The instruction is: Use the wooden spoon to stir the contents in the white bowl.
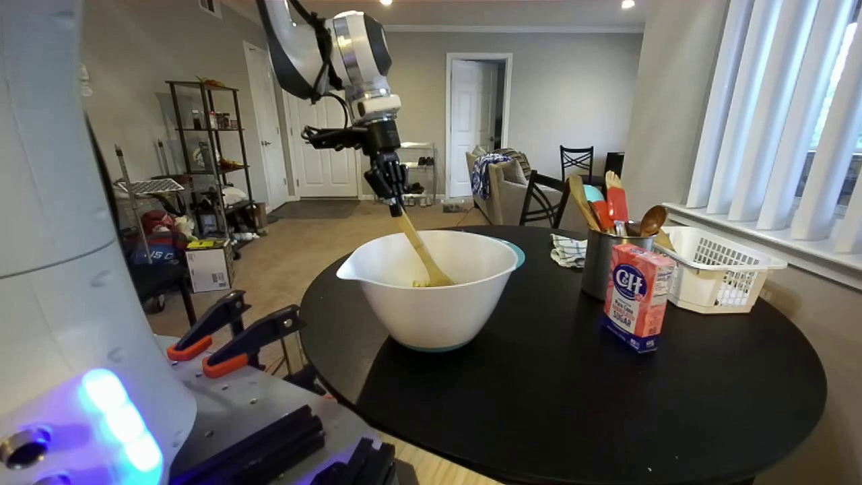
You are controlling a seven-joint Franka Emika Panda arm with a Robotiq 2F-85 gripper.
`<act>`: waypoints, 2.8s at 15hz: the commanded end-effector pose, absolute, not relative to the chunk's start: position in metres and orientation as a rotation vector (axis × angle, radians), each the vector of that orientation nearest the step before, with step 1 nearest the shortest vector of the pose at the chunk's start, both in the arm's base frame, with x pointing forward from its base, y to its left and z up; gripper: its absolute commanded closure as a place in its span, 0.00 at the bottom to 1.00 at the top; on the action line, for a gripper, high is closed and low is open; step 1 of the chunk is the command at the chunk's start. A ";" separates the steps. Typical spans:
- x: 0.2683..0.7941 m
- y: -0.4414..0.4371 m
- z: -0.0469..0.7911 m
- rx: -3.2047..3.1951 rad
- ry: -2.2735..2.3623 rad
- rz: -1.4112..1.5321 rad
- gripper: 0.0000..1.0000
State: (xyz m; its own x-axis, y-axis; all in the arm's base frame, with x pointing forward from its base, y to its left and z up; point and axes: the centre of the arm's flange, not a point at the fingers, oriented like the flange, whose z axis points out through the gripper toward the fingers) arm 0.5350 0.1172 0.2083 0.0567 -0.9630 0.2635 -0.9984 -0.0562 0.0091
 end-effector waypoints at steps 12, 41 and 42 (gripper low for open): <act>0.534 0.108 0.221 1.756 -2.617 -0.164 0.95; 0.509 0.075 0.204 1.703 -2.473 0.047 0.95; 0.510 0.077 0.204 1.728 -2.452 0.068 0.95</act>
State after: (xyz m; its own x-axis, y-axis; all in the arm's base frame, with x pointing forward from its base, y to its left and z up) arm 0.5171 0.0721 0.2023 -0.3691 -0.9218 0.1188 -0.9203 0.3803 0.0918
